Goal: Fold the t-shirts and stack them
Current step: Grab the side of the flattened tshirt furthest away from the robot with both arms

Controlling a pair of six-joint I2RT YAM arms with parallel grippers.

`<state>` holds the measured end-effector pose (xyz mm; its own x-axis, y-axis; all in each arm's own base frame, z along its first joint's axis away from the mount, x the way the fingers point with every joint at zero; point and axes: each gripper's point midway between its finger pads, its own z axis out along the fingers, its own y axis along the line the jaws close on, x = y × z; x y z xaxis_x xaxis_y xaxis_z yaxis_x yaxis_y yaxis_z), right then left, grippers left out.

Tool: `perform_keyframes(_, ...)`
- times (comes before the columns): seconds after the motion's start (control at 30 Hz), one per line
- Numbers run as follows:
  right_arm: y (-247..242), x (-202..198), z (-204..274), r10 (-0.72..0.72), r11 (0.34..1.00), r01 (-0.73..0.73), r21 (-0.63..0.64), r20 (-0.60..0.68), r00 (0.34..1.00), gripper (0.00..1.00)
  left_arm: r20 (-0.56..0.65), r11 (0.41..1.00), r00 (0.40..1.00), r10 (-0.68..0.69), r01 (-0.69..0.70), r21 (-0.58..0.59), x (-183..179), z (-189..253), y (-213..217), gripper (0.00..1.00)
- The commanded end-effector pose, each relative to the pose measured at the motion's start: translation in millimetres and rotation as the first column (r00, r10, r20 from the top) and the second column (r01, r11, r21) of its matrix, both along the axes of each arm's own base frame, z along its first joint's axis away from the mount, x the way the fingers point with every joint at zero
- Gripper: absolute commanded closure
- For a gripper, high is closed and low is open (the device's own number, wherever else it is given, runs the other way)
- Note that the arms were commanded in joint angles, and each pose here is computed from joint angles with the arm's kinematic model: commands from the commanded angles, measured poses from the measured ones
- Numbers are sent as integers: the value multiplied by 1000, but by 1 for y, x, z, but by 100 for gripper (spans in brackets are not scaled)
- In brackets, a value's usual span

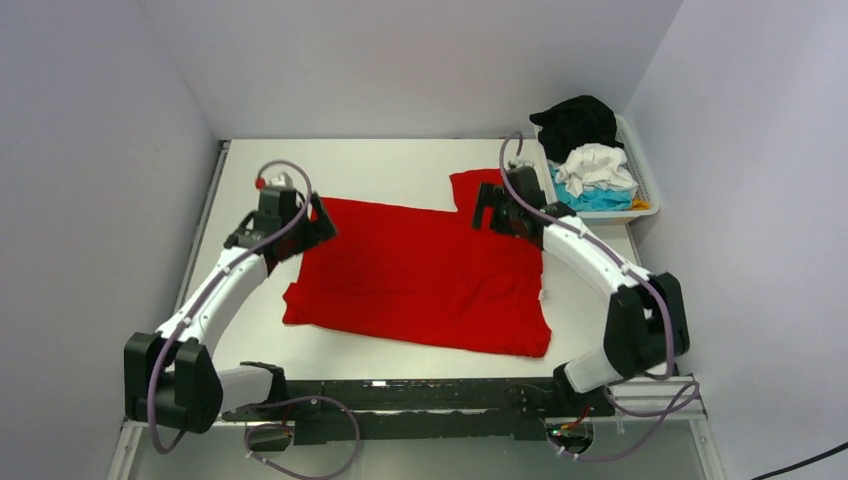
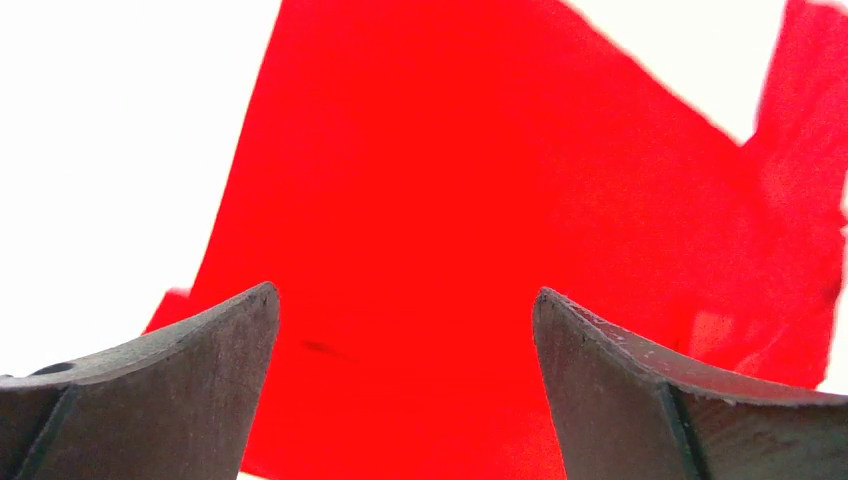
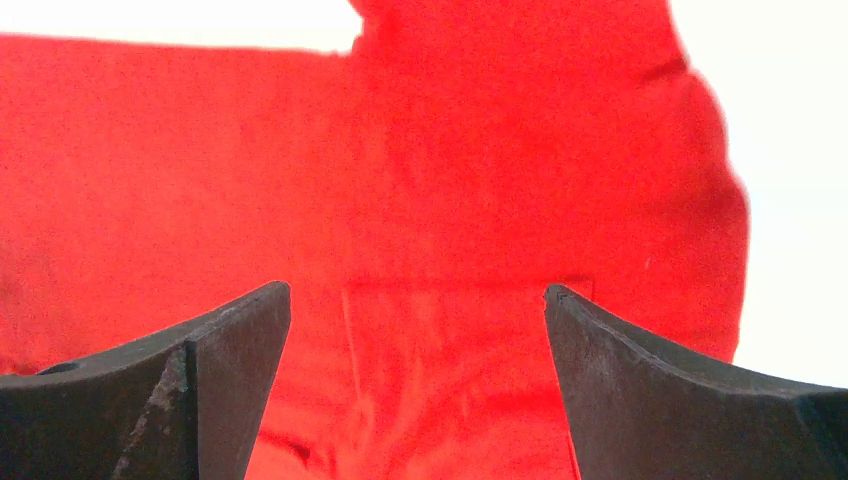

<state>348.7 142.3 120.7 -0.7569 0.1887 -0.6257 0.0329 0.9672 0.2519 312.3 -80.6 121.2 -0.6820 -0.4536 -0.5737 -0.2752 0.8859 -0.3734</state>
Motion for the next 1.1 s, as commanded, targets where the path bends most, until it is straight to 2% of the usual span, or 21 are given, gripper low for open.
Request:
perform_keyframes(0.0, -28, 69, 19, -177, 983, 181, -23, 117, 977, 0, 140, 997, 989, 49, -57, 60, 63, 51, 22, 1)
perform_keyframes(0.13, -39, 138, 24, -218, 976, 213, 46, 157, 963, 0, 157, 989, 984, 88, -104, 103, 123, 62, 43, 1)
perform_keyframes(0.37, -48, 230, -3, -208, 974, 221, -47, 197, 958, 0, 176, 988, 983, 47, -72, 140, 219, 42, 67, 1)
perform_keyframes(0.5, -46, 264, -25, -197, 975, 213, -62, 203, 959, 0, 159, 992, 987, -29, 9, 127, 250, 17, 60, 1)
perform_keyframes(0.63, -46, 288, -41, -183, 976, 203, -72, 221, 958, 0, 158, 993, 983, -92, 79, 88, 262, -4, 47, 4)
perform_keyframes(0.8, -45, 303, -55, -159, 978, 185, -94, 232, 960, 0, 80, 991, 988, -134, 132, 31, 258, -39, 35, 12)
perform_keyframes(0.87, -45, 305, -62, -156, 978, 182, -98, 226, 962, 0, 53, 988, 986, -156, 157, -1, 254, -48, 29, 18)
perform_keyframes(0.97, -42, 302, -69, -152, 981, 174, -89, 211, 965, 0, 19, 986, 986, -165, 166, -35, 247, -62, 24, 21)
perform_keyframes(1.07, -38, 299, -72, -146, 984, 163, -73, 203, 968, 0, -36, 989, 989, -146, 146, -18, 236, -78, 28, 23)
